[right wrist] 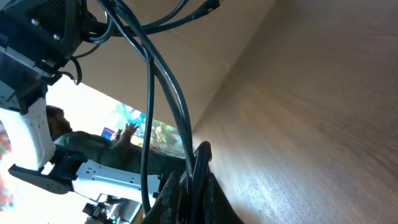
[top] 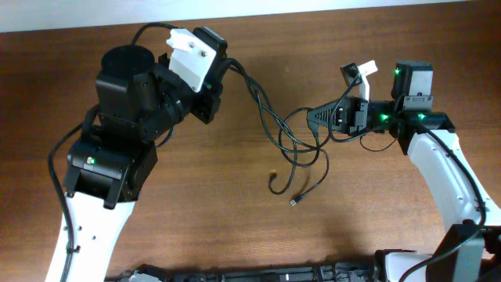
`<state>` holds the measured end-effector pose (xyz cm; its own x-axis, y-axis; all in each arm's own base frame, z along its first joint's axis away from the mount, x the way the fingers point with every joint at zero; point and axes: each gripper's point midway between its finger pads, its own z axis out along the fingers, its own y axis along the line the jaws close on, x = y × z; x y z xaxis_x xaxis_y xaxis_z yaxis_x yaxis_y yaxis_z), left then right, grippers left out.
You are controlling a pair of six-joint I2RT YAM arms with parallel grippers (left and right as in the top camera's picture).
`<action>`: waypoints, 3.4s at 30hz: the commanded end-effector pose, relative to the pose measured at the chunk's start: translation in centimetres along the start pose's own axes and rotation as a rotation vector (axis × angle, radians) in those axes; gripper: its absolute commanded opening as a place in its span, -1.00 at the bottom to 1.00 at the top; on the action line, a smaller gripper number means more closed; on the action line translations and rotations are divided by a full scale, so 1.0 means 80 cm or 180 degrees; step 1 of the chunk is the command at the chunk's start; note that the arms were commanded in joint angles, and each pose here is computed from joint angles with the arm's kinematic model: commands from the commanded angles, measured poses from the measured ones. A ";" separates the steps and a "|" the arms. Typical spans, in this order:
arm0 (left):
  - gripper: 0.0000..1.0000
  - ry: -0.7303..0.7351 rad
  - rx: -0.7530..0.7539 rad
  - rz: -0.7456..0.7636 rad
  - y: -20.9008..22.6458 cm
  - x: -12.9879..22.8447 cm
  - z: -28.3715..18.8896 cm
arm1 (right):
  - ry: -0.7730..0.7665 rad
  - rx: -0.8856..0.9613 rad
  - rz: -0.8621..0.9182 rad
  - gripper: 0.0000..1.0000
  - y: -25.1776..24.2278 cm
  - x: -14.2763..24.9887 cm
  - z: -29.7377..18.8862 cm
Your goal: Untangle cables
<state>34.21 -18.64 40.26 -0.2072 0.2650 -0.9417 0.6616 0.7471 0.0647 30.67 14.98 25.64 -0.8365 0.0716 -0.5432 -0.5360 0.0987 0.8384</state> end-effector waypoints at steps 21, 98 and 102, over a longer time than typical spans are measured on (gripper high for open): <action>-1.00 -0.0194 0.0354 -0.0795 -0.023 -0.023 -0.006 | -0.0230 0.1831 0.0266 0.60 -0.079 -0.003 0.004; -1.00 -0.0021 0.1956 -0.0281 -0.107 0.010 -0.027 | -0.0356 0.1727 -0.1687 0.97 0.074 0.028 -0.086; -1.00 0.0134 0.2264 -0.0275 -0.144 0.022 -0.004 | -0.0409 0.1449 -0.1935 0.97 0.104 0.028 -0.076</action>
<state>27.12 -24.69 38.14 -0.3244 0.2401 -0.9150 0.9235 0.2898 -0.2514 24.66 8.98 30.00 -0.4309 -0.0302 -0.9019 -0.7097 0.6285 0.3181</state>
